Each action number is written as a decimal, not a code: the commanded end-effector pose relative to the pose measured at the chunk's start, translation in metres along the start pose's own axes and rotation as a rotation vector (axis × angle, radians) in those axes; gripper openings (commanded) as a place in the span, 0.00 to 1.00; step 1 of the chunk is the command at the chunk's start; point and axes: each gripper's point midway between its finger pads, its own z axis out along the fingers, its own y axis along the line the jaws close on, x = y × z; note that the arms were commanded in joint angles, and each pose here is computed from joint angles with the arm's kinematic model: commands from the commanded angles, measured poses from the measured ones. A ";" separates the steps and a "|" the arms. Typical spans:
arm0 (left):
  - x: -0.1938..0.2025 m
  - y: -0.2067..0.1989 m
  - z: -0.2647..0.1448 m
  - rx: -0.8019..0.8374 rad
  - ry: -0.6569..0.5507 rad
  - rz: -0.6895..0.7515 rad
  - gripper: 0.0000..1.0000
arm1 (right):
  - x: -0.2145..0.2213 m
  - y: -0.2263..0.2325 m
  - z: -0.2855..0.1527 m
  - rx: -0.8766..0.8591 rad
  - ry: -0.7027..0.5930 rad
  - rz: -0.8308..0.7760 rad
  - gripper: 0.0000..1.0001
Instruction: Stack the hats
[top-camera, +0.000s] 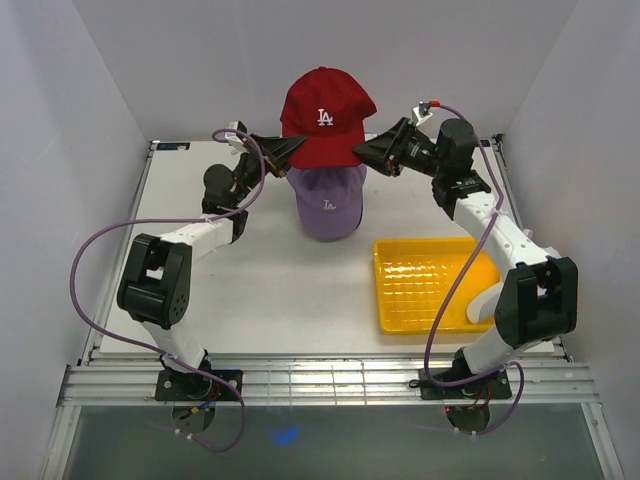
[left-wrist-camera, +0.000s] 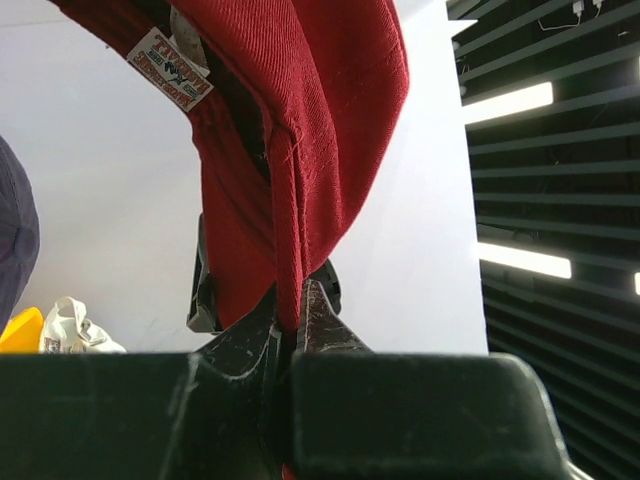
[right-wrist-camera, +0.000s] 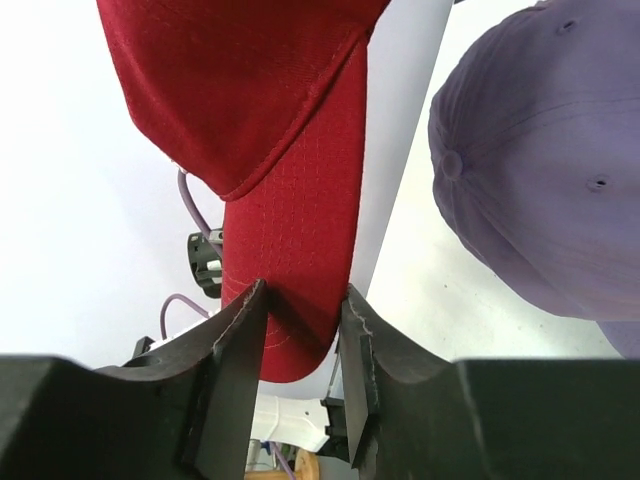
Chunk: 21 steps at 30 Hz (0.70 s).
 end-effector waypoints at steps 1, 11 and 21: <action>0.024 -0.028 -0.007 0.065 0.088 0.047 0.00 | -0.001 0.012 0.003 -0.030 0.006 -0.093 0.35; 0.029 0.017 -0.021 -0.026 0.136 0.016 0.00 | 0.011 -0.033 0.003 0.076 0.043 -0.096 0.33; 0.038 0.047 -0.037 -0.085 0.194 0.022 0.00 | 0.023 -0.073 0.006 0.155 0.090 -0.085 0.32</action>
